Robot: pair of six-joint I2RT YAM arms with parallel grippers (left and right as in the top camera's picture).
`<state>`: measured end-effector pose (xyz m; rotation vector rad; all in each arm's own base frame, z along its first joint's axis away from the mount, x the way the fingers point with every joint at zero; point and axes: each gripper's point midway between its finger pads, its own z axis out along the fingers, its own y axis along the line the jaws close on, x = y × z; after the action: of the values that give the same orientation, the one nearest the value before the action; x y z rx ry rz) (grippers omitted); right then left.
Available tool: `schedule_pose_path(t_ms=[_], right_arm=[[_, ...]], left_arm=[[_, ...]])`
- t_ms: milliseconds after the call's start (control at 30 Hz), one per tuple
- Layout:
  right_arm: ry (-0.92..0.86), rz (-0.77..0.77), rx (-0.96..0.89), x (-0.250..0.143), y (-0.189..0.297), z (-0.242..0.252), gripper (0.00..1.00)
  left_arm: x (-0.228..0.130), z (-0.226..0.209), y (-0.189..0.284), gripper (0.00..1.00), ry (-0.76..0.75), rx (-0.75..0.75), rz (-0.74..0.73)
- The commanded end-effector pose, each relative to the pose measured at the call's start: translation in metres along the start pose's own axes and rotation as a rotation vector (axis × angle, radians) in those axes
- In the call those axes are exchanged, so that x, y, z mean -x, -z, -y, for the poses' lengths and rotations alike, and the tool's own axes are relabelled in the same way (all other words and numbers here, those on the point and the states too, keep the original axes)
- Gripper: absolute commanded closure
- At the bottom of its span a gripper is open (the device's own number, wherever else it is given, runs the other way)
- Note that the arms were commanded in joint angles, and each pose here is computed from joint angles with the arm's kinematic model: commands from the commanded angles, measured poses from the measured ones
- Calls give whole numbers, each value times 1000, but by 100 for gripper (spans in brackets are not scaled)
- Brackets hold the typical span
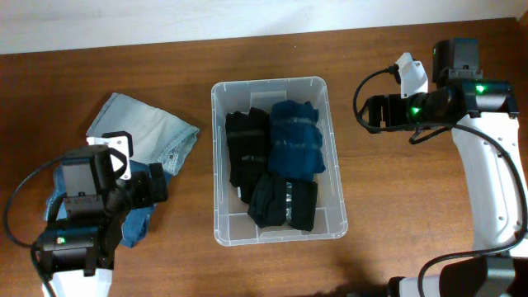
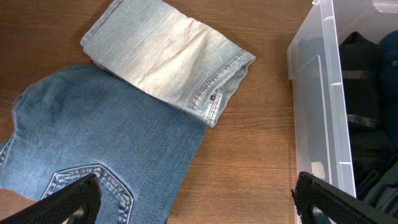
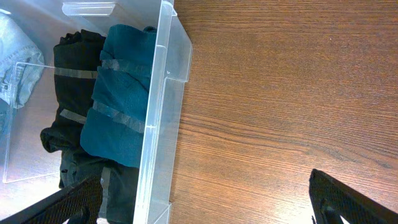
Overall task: Pack container
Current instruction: 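Place the black garment into the container's lower half, then grasp the dark-blue jeans with the left gripper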
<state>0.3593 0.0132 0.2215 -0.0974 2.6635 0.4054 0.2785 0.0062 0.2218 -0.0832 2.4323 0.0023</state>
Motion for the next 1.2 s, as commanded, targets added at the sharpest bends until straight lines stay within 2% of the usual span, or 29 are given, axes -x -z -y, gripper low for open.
schedule_pose_path(t_ms=[0, 67, 233, 367, 667, 900, 1167], right_arm=[[-13, 4, 12, 1, 1, 0, 1], [-13, 4, 12, 1, 1, 0, 2], [-13, 4, 10, 1, 1, 0, 2], [-13, 3, 10, 1, 1, 0, 2], [-23, 2, -2, 1, 2, 2, 2], [-22, 3, -3, 1, 2, 3, 2], [-22, 3, -6, 1, 2, 3, 1]], left_arm=[[13, -3, 22, 1, 23, 13, 86], [17, -8, 34, 1, 26, 39, 130], [20, -41, 62, 1, 231, 133, 231], [10, -69, 56, 1, 371, 203, 190], [-18, -105, -9, 1, 628, 85, -63], [-75, -167, -64, 0, 901, 94, -284], [-134, -157, -110, 1, 998, 29, -473]])
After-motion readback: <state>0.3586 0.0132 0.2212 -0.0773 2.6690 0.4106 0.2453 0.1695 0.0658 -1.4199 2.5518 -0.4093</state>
